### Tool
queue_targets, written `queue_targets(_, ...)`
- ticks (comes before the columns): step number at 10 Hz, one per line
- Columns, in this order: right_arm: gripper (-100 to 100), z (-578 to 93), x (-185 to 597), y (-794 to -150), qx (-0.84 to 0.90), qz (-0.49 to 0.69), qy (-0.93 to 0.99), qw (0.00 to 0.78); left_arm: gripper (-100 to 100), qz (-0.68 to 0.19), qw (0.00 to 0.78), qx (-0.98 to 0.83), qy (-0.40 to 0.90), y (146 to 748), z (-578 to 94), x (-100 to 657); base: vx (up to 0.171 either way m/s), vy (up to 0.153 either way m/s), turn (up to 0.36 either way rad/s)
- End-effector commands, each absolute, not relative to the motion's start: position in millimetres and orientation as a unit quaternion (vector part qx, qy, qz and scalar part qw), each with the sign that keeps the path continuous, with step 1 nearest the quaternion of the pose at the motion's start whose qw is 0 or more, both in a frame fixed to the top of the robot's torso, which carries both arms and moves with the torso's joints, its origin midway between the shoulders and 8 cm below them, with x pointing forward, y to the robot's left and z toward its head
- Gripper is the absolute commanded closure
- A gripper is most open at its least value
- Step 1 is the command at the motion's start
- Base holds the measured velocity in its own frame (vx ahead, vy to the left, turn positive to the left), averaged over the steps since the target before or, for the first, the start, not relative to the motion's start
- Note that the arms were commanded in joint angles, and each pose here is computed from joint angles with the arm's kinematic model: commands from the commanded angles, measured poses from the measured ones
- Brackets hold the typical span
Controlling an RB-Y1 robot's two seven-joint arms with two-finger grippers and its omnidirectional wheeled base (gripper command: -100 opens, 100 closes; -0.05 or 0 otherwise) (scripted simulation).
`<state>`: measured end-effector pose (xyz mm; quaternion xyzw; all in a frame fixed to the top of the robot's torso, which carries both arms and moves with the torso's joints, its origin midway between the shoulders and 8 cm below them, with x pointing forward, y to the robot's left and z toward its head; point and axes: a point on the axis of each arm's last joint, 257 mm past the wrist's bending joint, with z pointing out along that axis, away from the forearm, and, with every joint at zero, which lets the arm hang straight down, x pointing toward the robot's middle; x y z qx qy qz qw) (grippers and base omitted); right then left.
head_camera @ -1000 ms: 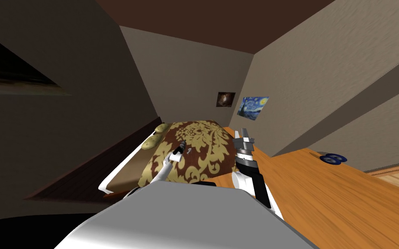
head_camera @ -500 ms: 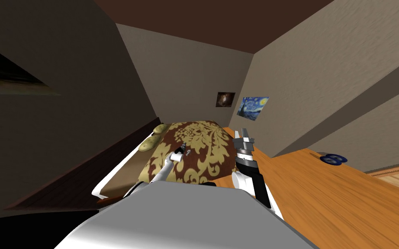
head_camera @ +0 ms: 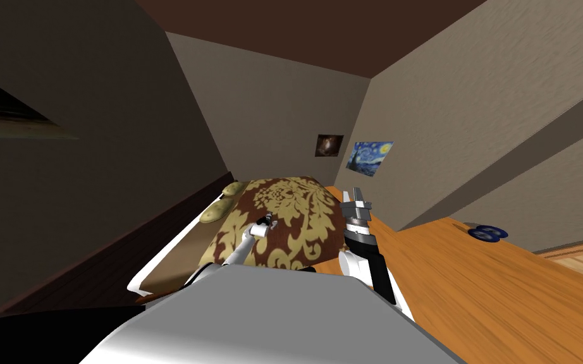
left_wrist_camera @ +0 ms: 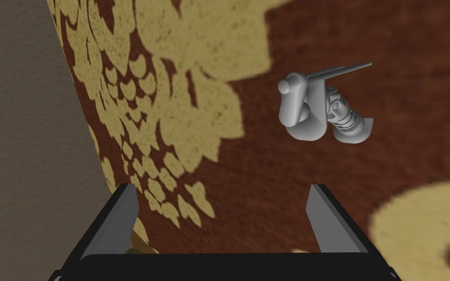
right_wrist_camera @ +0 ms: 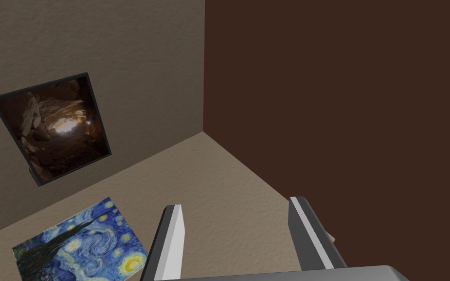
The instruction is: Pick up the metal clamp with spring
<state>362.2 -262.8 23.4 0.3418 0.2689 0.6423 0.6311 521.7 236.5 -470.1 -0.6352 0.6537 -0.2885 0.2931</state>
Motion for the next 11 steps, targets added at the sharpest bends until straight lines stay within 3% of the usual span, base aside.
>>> queue_targets(1, 0, 23, 362, -263, 0.342, 0.642, 0.269, 0.631, -100, -0.276, 0.281, -0.641, 0.659, 239, -480, 519, 0.073, -0.010, -0.005)
queue_targets(11, 0, 23, 362, -263, 0.342, 0.642, 0.269, 0.631, -100, -0.187, 0.201, -0.676, 0.684, 243, -538, 472, 0.059, -0.010, -0.007)
